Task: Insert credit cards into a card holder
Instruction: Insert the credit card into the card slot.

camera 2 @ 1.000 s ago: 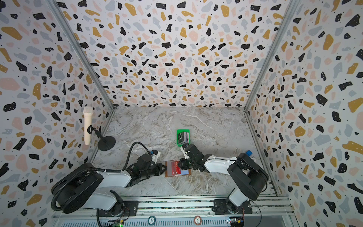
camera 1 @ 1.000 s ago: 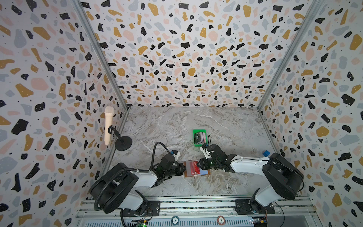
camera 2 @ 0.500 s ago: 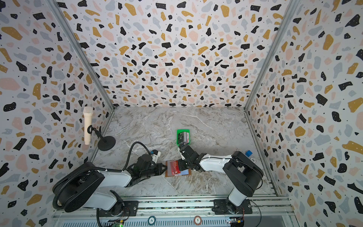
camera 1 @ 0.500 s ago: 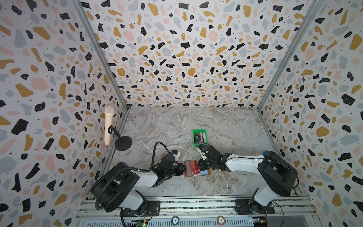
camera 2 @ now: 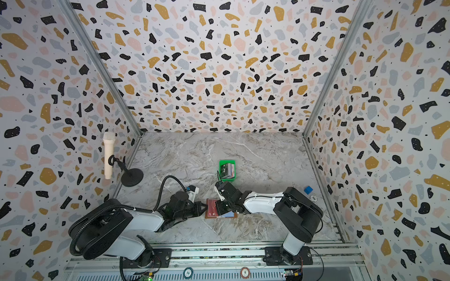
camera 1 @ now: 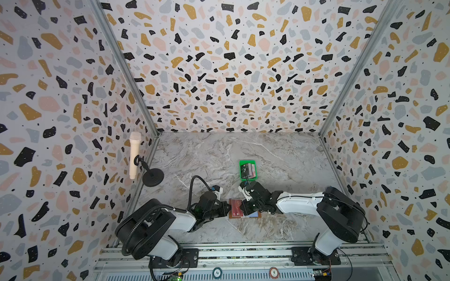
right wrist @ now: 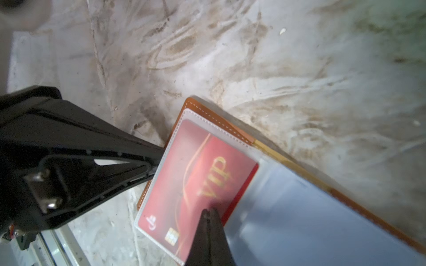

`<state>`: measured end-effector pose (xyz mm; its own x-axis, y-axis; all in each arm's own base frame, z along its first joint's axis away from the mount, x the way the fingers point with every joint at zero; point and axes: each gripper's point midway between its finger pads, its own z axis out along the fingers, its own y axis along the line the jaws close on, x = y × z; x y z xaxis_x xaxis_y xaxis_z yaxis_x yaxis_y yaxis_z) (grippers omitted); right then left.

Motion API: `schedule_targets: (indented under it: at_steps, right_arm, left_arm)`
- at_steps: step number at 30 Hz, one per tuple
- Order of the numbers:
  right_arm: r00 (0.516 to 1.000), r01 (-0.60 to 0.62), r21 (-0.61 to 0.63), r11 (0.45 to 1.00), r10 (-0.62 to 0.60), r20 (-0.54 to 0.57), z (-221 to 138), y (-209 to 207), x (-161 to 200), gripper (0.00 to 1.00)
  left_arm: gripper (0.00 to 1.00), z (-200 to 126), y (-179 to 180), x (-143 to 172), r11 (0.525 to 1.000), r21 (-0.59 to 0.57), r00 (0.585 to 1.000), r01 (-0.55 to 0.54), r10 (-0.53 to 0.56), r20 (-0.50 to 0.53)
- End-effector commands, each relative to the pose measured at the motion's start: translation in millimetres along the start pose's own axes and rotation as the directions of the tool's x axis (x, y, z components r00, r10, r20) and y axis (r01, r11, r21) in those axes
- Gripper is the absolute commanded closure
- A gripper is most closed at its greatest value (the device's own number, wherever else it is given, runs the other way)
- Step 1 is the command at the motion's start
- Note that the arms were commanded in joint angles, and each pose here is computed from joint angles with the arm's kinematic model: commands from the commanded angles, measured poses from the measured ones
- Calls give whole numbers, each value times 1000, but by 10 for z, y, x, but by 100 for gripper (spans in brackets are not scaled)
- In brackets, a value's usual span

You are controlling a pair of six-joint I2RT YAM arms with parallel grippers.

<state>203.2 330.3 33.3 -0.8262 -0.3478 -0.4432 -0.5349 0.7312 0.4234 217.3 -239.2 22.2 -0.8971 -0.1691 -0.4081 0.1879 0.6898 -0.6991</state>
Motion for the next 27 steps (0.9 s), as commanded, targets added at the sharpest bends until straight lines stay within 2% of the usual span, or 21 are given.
schedule_targets:
  at_steps: [1,3,5,9,15,19,24,27]
  right_arm:
    - [1000,6,11,1000,-6,5,-68,11,-6,100]
    - [999,14,17,1000,-15,31,-145,11,-55,100]
    - [998,13,21,1000,-14,57,-239,0,-114,96]
    - [997,-1,29,1000,-1,80,-367,-105,-165,78]
    - [999,9,144,990,-16,50,-434,-409,-202,60]
    - [999,30,214,976,-36,21,-419,-528,-216,57]
    - [999,38,239,970,-40,7,-387,-579,-199,55]
    - [999,43,255,966,-43,-6,-354,-613,-182,55]
  left_arm:
    - [100,-112,136,28,998,-52,1000,22,-22,0]
    - [100,-188,86,-75,999,-53,999,4,-2,33]
    - [95,-262,4,-177,998,-57,998,-24,28,61]
    - [91,-337,-170,-297,998,-24,994,-51,53,90]
    - [85,-110,-450,-148,994,47,995,-103,102,20]
    - [88,23,-426,-90,994,51,995,-96,97,-9]
    - [99,76,-344,-51,994,22,994,-104,104,-27]
    - [100,102,-290,-7,995,11,994,-101,101,-43]
